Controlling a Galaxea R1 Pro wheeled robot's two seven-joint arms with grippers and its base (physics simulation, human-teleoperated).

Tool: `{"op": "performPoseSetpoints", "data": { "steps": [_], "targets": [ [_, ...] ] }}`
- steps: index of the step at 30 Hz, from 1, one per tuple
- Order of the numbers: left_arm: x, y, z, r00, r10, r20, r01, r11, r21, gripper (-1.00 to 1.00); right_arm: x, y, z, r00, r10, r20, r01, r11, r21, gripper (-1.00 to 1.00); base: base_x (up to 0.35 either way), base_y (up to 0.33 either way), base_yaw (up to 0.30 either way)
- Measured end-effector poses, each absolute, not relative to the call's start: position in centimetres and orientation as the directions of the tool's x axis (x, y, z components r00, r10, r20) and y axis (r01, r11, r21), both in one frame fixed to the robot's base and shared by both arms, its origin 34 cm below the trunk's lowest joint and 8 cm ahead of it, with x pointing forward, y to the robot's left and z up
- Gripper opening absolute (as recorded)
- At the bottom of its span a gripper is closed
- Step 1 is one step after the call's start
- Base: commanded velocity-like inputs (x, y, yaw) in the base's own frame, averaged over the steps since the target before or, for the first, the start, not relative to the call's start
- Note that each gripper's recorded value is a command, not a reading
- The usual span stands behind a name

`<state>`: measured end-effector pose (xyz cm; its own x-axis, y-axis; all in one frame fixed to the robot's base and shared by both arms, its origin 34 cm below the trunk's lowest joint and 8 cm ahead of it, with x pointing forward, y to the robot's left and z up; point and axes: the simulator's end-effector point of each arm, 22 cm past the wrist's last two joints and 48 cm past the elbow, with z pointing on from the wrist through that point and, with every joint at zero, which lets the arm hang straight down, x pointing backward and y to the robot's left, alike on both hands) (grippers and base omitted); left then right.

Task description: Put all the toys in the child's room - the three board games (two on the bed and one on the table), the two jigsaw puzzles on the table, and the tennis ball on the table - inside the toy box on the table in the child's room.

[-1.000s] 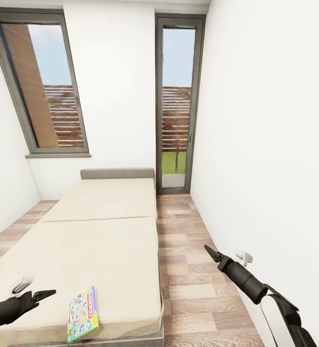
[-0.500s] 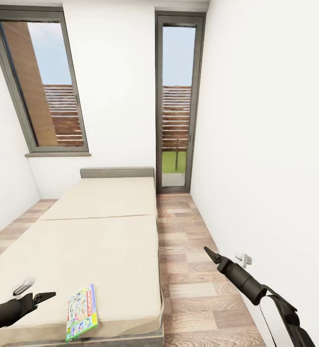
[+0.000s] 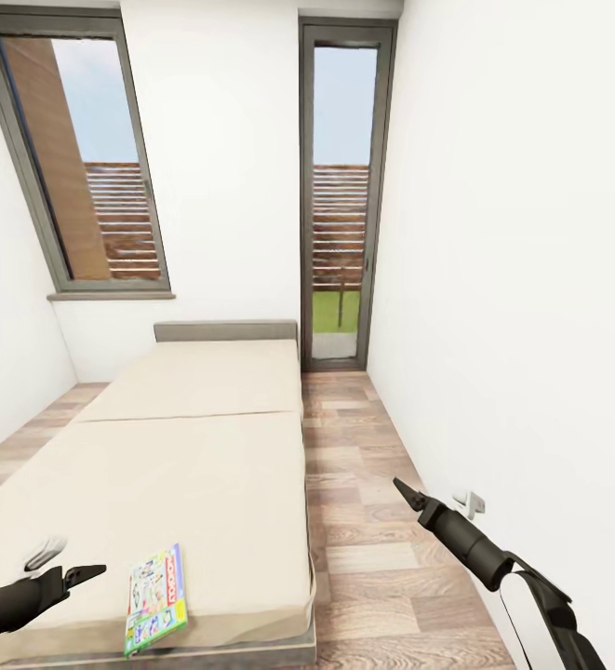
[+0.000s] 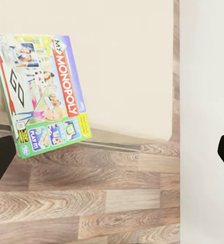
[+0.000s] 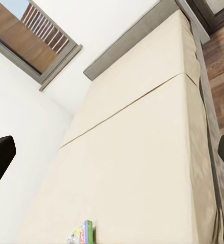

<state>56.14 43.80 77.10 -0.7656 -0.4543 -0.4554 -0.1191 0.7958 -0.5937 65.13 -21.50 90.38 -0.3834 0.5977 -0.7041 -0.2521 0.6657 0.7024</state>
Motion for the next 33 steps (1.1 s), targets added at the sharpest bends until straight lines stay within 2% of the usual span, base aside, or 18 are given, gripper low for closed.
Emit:
{"op": "performPoseSetpoints", "data": {
  "steps": [33],
  "targets": [
    [56.0, 43.5, 71.4, -0.766, -0.451, -0.458, -0.113, 0.796, -0.595, 1.0, 64.9, -21.5, 83.3, -0.405, 0.606, -0.685, -0.228, 0.658, 0.717, 1.0, 0.0, 0.0, 0.0]
  ]
}}
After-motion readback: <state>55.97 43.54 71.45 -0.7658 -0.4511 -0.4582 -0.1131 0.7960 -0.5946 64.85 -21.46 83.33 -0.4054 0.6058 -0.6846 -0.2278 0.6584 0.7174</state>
